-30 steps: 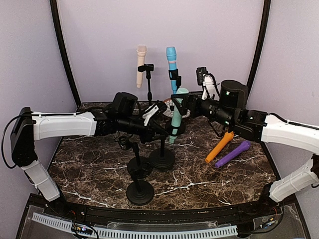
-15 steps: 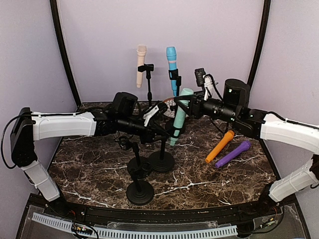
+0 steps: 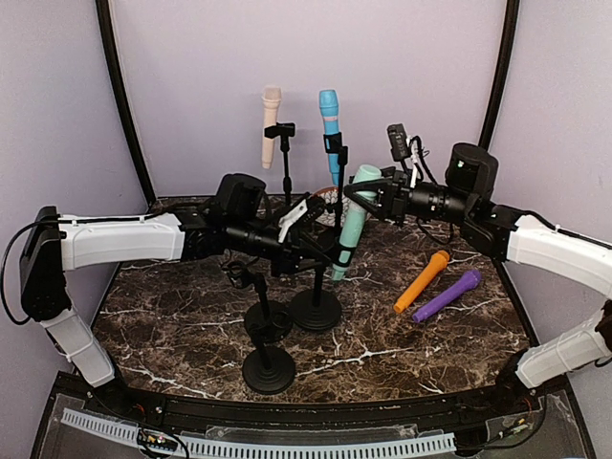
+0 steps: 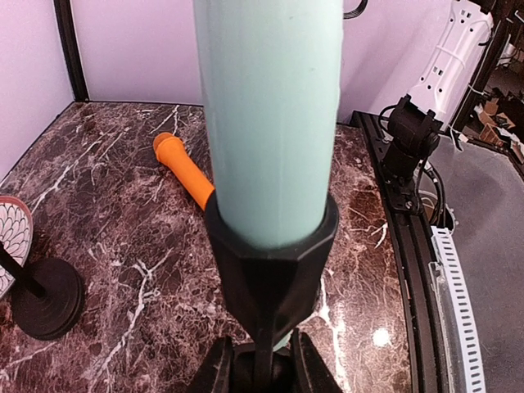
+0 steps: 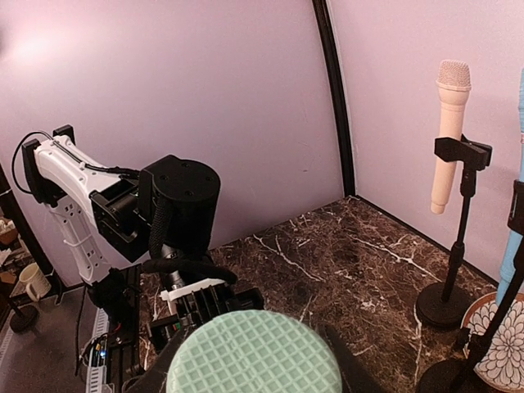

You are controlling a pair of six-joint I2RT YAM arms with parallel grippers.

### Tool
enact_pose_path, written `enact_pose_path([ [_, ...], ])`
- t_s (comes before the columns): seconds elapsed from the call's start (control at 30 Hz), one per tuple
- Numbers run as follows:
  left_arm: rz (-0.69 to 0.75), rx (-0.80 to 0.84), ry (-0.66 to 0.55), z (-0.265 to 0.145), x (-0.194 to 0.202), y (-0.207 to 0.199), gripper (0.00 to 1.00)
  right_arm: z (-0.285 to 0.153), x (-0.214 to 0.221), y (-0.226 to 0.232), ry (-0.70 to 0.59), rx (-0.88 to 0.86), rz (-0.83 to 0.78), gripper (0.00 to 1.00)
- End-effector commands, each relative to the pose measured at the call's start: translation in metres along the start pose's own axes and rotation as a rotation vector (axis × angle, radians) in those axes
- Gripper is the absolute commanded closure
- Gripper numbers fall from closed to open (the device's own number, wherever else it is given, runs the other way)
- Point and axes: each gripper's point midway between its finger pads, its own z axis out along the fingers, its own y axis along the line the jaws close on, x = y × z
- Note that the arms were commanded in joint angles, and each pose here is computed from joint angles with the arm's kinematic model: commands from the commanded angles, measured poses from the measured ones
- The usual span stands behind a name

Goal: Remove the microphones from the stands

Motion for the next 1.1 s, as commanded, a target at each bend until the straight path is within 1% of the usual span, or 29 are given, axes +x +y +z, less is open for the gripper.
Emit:
enact_pose_path([
  [0.0, 0.091, -0.079, 0.025, -0.003, -0.003, 0.004, 1.00, -0.013, -0.075, 0.008, -0.205, 0.030, -0.028, 0.84],
  [0.13, 0.102, -0.121, 0.042, -0.001, 0.001, 0.008, 1.00, -0.023, -0.087, -0.012, -0.222, 0.182, -0.004, 0.86],
  [0.27, 0.099, -0.128, 0.056, 0.003, 0.006, 0.012, 1.00, -0.034, -0.098, -0.022, -0.232, 0.284, 0.009, 0.89],
  [0.33, 0.089, -0.124, 0.083, 0.006, 0.013, 0.012, 1.00, -0.039, -0.103, -0.024, -0.235, 0.320, 0.005, 0.89],
  [0.43, 0.089, -0.134, 0.100, 0.009, 0.017, 0.015, 1.00, -0.051, -0.108, -0.036, -0.241, 0.422, 0.018, 0.90],
  [0.53, 0.097, -0.150, 0.105, 0.010, 0.019, 0.016, 1.00, -0.065, -0.114, -0.046, -0.247, 0.525, 0.032, 0.90],
  [0.8, 0.089, -0.151, 0.108, 0.013, 0.024, 0.017, 1.00, -0.094, -0.126, -0.051, -0.275, 0.655, 0.028, 0.89],
  [0.9, 0.079, -0.152, 0.110, 0.014, 0.025, 0.017, 1.00, -0.106, -0.129, -0.051, -0.270, 0.702, 0.023, 0.89],
  [0.97, 0.082, -0.160, 0.088, 0.015, 0.021, 0.019, 1.00, -0.112, -0.129, -0.051, -0.263, 0.721, 0.017, 0.88],
  [1.07, 0.067, -0.169, 0.073, 0.014, 0.020, 0.019, 1.00, -0.122, -0.117, -0.057, -0.219, 0.786, 0.032, 0.88],
])
